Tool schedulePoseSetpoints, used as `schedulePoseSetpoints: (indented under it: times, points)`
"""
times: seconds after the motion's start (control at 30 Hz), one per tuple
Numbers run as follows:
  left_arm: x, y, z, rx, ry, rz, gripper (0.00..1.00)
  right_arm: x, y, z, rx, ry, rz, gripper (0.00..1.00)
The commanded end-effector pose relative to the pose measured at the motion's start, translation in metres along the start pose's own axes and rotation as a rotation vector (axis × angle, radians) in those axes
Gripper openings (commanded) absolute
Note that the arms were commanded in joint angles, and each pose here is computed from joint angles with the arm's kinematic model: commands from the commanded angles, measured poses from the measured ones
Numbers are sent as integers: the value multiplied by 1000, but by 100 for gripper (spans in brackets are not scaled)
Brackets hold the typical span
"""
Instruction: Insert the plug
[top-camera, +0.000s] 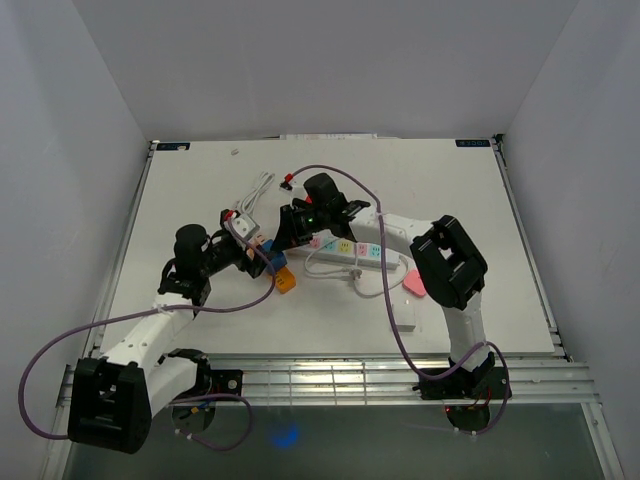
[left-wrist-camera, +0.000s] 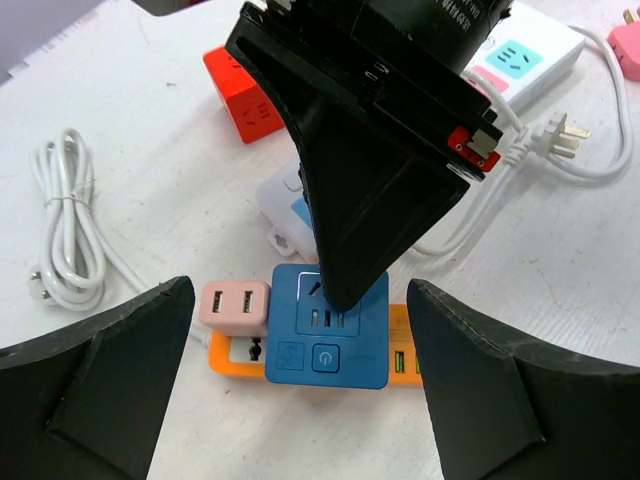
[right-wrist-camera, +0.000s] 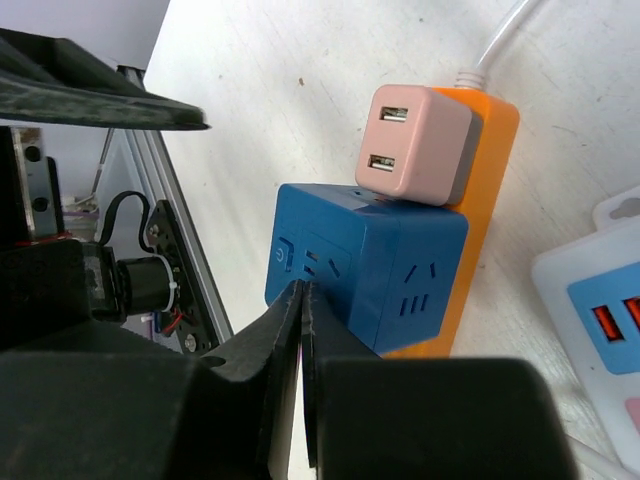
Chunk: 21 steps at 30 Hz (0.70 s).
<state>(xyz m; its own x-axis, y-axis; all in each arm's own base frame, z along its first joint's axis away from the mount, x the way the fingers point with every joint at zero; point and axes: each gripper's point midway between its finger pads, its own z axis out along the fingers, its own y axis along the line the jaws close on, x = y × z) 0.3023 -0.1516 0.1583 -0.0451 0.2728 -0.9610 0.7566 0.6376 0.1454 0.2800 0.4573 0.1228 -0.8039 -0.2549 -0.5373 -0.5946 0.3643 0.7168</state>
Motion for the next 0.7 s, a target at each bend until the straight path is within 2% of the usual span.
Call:
schedulePoseSetpoints:
  times: [0.0, 0.23, 0.47, 0.67]
  points:
    - [-27, 8, -7, -66, -94, 33, 98, -35, 23, -22, 10, -61, -47, 8]
    - [-56, 51, -27, -336, -170, 8, 98, -64, 81, -51, -95, -101, -105, 8]
    - [-70, 82, -46, -545, -222, -80, 98, -57, 96, -52, -150, -79, -96, 8]
    - [-73, 90, -55, -608, -236, -91, 98, -63, 120, -61, -220, -89, -123, 8]
